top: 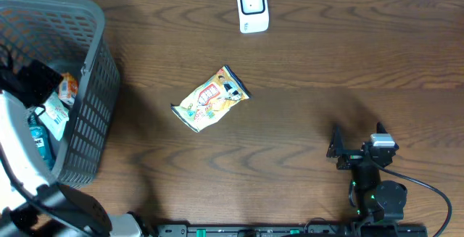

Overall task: Scan the item barcode
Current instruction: 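Release the snack bag on the table and return left gripper to basket, then reach into the basket and grasp the green wipes pack with left gripper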

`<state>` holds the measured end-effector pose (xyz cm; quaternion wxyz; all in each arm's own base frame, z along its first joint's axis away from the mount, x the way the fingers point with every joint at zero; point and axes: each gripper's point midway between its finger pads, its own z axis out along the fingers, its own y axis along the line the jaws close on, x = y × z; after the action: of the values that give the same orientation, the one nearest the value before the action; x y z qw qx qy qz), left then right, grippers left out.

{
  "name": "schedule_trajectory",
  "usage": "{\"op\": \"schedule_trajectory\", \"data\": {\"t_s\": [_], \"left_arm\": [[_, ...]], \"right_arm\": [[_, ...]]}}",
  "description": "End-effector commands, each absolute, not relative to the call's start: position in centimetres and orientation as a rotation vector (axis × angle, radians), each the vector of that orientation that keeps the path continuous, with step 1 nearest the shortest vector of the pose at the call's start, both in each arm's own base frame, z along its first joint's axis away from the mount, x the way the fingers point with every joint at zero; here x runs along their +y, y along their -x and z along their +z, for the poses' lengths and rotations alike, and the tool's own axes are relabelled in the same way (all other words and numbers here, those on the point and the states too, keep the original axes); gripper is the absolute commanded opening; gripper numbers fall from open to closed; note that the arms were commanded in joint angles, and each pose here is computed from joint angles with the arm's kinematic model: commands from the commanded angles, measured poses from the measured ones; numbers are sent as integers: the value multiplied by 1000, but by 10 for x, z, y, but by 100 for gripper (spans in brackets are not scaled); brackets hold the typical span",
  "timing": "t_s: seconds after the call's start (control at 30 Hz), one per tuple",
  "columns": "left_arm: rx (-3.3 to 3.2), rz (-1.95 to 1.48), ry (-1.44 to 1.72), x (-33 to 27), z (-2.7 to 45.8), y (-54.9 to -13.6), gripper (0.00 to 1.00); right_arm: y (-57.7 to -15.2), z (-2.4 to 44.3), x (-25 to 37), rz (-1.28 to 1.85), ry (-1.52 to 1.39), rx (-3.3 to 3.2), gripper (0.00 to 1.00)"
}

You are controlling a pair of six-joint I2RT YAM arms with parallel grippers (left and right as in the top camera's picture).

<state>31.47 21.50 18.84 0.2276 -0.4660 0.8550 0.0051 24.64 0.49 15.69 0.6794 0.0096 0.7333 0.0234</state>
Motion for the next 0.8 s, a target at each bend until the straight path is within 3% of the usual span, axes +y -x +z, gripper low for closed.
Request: {"op": "schedule_trajectory", "data": {"t_s": [0.0,0.77], "left_arm": [[2381,8,1325,218,175,-316,98],[2557,-25,1429,212,82,-309,98]], "right_arm": [[-246,156,2,32,-25,1646,99],[-246,156,2,32,-25,1646,99]]}}
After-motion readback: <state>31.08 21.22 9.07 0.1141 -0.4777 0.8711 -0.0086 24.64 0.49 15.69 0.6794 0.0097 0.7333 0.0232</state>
